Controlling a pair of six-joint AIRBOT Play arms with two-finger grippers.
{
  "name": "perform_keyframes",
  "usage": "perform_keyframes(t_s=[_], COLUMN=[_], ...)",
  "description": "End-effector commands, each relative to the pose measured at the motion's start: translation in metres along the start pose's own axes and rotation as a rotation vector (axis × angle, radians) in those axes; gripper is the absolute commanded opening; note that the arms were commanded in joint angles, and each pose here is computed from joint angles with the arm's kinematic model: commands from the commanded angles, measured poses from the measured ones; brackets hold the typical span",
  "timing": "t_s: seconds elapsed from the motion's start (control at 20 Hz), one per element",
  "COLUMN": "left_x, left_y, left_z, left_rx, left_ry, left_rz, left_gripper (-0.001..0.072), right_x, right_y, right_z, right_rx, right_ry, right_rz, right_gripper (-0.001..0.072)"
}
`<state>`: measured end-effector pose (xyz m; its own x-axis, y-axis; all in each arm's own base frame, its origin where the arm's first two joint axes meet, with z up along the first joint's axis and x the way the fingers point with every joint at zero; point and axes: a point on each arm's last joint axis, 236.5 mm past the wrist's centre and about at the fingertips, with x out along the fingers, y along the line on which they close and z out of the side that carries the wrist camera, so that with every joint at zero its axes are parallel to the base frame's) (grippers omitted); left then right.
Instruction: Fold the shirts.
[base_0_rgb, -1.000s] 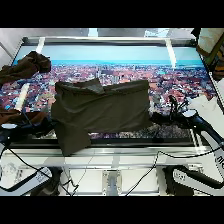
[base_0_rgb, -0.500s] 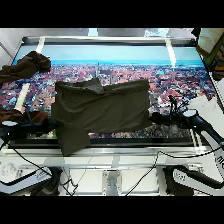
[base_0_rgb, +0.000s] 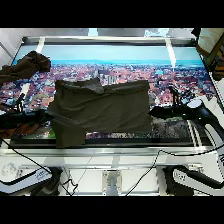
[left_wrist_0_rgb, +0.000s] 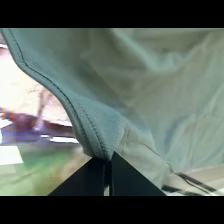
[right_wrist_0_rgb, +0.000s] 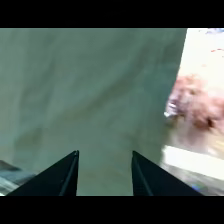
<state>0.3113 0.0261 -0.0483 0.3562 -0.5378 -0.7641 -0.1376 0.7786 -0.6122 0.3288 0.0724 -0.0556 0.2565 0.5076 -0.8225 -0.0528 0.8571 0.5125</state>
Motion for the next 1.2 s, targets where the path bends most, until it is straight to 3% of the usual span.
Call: perform_keyframes(t_s=[0.0, 0.15, 0.4, 0.6, 0.85, 0.9, 1.05, 1.15], left_x=[-0.004, -0.004, -0.005, -0.005, -0.005, -0.005, -0.005, -0.006], left_y=[-0.007, -0.009, -0.010, -0.013, -0.015, -0.015, -0.016, -0.028], left_z=[0.002, -0.001, -0.003, -0.004, -0.006, -0.007, -0.006, -0.001], left_rx=[0.032, 0.039, 0.056, 0.055, 0.055, 0.054, 0.052, 0.036], left_ry=[0.007, 0.019, 0.026, 0.033, 0.041, 0.042, 0.040, 0.016], left_rz=[-0.018, -0.027, -0.033, -0.044, -0.052, -0.053, -0.058, -0.110], left_gripper=[0.0012, 0.0012, 0.0012, 0.0012, 0.0012, 0.0012, 0.0012, 0.0012], right_x=[-0.015, -0.016, -0.004, 0.028, 0.055, 0.060, 0.067, 0.066], right_y=[-0.038, -0.052, -0.047, -0.031, -0.008, -0.008, -0.009, -0.007], right_z=[-0.017, -0.026, -0.050, -0.088, -0.088, -0.087, -0.082, -0.079], right_rx=[-0.029, 0.056, 0.324, 0.379, 0.321, 0.301, 0.230, 0.227], right_ry=[0.113, 0.119, 0.129, 0.254, 0.266, 0.259, 0.232, 0.217], right_rz=[-0.185, -0.188, 0.053, 0.148, 0.198, 0.178, 0.152, 0.167], right_gripper=[0.0379, 0.0377, 0.0377, 0.0378, 0.0372, 0.0344, 0.0019, 0.0022])
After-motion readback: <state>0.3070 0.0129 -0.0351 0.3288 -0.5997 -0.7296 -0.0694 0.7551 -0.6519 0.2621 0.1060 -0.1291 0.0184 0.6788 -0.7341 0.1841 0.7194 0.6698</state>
